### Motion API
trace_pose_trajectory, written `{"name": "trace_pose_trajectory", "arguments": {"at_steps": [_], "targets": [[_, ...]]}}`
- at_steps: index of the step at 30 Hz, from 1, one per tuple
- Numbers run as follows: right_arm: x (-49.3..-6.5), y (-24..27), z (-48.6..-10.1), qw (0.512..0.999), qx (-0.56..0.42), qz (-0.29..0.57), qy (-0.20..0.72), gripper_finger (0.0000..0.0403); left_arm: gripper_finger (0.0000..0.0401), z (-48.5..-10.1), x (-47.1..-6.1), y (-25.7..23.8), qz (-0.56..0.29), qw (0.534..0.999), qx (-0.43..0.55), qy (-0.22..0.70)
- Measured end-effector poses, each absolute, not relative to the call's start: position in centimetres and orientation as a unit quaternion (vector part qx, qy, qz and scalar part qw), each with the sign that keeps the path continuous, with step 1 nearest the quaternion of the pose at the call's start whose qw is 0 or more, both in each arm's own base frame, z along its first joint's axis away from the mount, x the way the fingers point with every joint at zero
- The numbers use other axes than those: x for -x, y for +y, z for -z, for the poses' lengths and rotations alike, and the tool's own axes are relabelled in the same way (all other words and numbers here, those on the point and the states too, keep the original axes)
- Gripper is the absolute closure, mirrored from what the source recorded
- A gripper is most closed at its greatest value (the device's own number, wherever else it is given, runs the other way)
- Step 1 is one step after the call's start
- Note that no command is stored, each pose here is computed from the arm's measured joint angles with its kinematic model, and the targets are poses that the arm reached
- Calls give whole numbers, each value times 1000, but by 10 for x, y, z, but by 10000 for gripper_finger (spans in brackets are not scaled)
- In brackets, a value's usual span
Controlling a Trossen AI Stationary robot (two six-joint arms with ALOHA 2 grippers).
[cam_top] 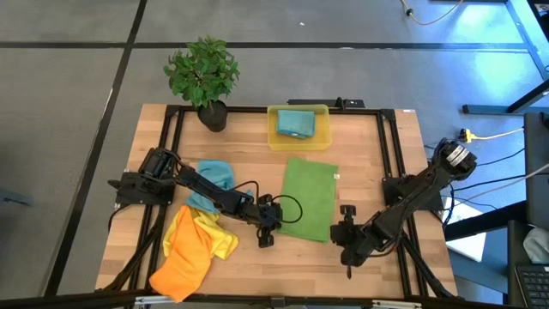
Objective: Fold microfiber towels
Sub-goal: Fold the green microfiber towel
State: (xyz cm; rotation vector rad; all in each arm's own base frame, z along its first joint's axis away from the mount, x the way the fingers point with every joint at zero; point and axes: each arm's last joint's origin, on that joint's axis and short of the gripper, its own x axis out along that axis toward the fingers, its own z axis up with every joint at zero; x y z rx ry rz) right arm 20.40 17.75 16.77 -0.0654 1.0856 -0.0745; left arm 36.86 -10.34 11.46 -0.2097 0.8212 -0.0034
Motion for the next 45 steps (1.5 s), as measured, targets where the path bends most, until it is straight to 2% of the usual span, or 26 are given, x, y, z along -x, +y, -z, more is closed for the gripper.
{"name": "trace_pose_trajectory", "arguments": {"at_steps": [4,10,15,20,27,31,35,45], "targets": [[-206,174,-180,886,48,60,457,350,401,-115,-369,-103,2,911,102,399],[-225,189,-203,951,75,51,296,350,401,-115,-368,-104,3,910,110,399],[-230,193,-207,962,71,15,263,350,401,-114,-366,-110,12,908,109,403],[-226,193,-190,976,34,-105,190,350,401,-115,-364,-116,2,913,97,397],[-204,150,-153,989,-24,-107,100,350,401,-116,-363,-124,6,916,92,390],[-192,132,-142,992,-61,-73,81,350,401,-116,-362,-127,10,917,92,387],[-189,133,-139,990,-89,-74,87,350,401,-116,-363,-127,10,917,92,387],[-193,142,-146,992,-55,-86,80,350,401,-116,-363,-126,1,918,92,385]]}}
